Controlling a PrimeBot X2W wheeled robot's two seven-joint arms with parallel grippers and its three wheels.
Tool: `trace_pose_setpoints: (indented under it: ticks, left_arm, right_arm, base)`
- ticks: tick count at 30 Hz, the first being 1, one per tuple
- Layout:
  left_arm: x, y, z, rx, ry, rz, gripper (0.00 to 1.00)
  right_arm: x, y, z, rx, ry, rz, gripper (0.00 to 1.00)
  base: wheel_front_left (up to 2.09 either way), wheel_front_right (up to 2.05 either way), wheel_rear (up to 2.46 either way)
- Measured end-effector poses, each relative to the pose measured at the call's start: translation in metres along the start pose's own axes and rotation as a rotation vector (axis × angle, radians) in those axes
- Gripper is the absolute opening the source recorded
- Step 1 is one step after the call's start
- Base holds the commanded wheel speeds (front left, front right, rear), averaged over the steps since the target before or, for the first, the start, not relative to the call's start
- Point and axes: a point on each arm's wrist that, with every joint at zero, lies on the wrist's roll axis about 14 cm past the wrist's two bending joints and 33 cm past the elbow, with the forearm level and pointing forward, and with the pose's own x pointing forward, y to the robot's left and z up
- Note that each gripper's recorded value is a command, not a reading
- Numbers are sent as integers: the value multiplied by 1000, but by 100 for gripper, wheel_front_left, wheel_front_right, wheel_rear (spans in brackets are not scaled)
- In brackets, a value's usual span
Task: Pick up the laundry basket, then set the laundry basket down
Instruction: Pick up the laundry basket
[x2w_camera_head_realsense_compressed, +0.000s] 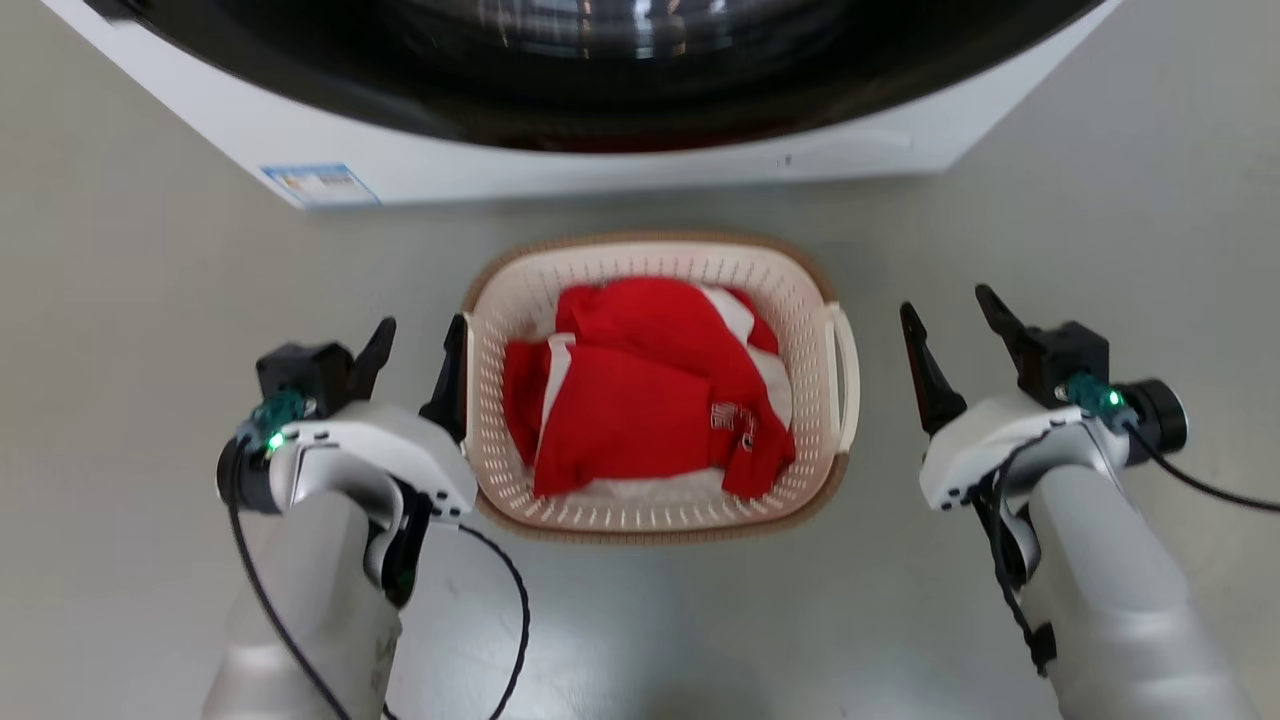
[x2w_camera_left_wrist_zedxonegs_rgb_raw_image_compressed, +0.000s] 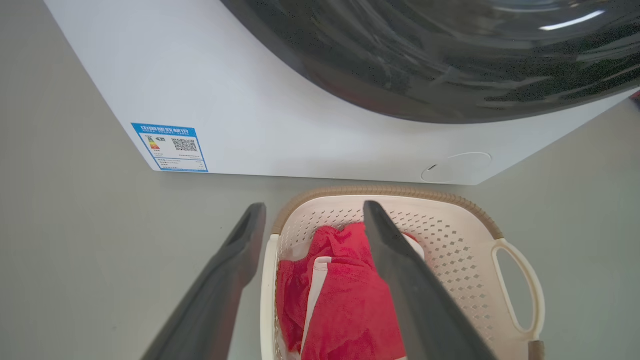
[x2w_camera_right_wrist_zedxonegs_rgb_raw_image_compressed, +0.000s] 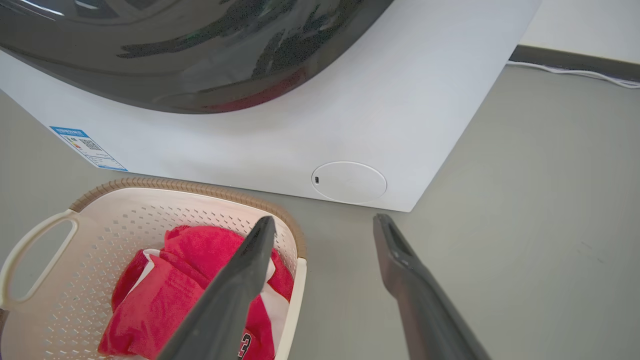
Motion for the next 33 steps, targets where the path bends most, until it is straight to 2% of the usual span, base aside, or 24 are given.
trace_pose_setpoints:
  ticks: [6,13,33]
  left_arm:
    - [31,3,-41,7,121,-6,100]
    - [45,13,-77,1,215,14,100]
    - [53,33,-116,0,316,53,100]
  right_arm:
    - [25,7,-41,10,108,32,100]
    - [33,17,-86,19,220,69,100]
    - [55,30,-116,32,283,108,100]
  base:
    - [0,0,0]
    - [0,0,0]
    - [0,0,0]
